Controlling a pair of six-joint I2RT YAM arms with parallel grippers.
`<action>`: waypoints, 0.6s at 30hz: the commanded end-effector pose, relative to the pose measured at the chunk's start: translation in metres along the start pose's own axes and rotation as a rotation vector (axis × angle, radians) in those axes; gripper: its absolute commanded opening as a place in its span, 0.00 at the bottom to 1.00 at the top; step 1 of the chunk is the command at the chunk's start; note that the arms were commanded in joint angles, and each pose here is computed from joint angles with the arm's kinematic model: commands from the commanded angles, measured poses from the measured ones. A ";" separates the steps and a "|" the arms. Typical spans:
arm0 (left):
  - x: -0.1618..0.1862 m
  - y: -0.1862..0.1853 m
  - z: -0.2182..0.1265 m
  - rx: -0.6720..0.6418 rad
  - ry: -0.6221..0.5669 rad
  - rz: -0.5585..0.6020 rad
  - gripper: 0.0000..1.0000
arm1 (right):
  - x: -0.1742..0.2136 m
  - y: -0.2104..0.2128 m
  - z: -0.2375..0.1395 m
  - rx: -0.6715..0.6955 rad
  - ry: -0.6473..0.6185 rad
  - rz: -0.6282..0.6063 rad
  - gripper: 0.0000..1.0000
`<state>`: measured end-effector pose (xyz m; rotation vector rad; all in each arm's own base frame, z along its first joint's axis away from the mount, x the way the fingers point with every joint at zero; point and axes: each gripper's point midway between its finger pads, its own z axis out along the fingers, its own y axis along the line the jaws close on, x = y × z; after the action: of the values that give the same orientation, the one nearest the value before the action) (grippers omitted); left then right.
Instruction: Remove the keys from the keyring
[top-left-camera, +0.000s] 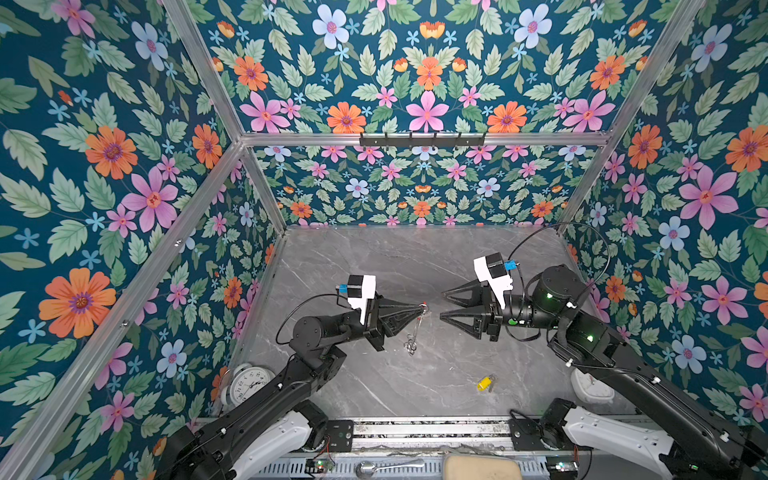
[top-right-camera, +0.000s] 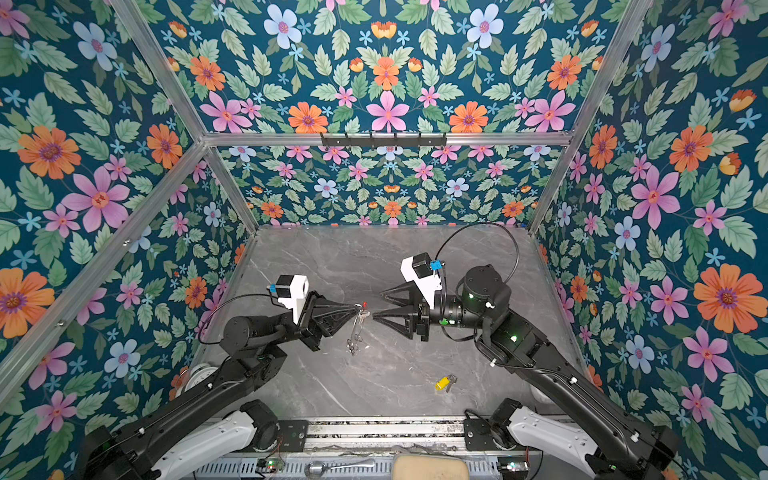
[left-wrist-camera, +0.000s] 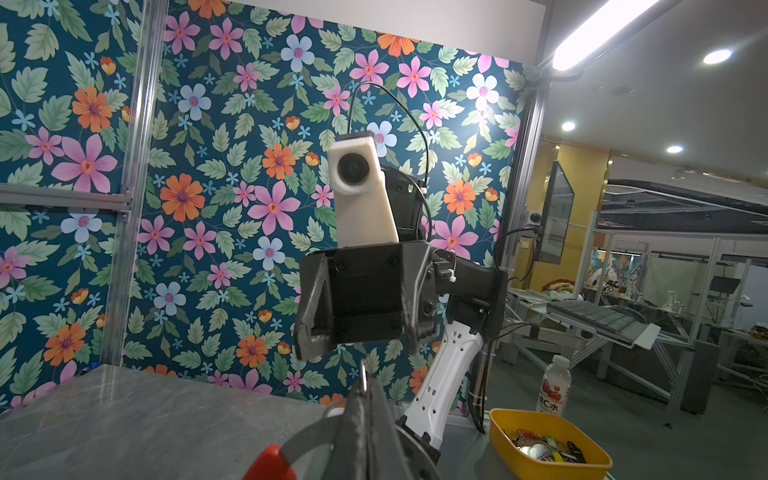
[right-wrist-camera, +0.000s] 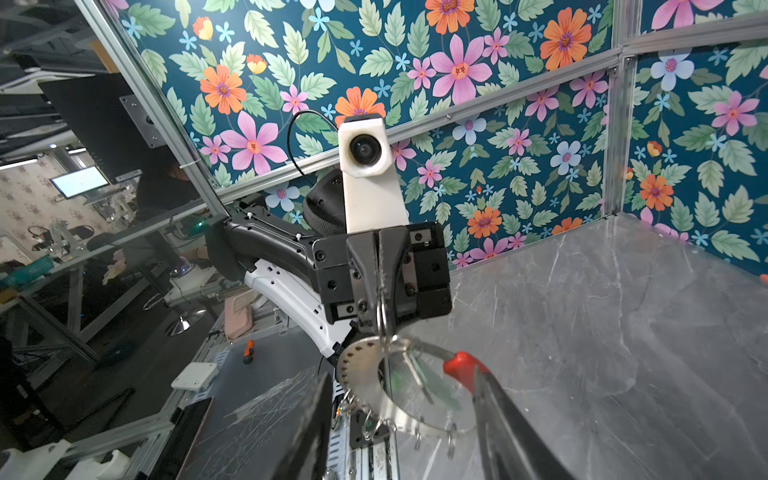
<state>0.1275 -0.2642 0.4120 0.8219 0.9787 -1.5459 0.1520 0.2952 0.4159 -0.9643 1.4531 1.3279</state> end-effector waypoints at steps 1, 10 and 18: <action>-0.008 -0.004 -0.001 0.012 -0.036 0.027 0.00 | -0.021 0.005 0.005 -0.055 -0.094 0.012 0.54; -0.008 0.000 -0.002 -0.013 -0.052 0.027 0.00 | -0.013 0.010 0.022 -0.131 -0.071 0.068 0.42; -0.009 0.003 -0.005 -0.036 -0.067 0.030 0.00 | -0.002 0.008 0.029 -0.124 -0.039 0.083 0.25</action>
<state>0.1347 -0.2612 0.4074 0.7616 0.9951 -1.5318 0.1482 0.3251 0.4149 -0.9640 1.4295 1.5066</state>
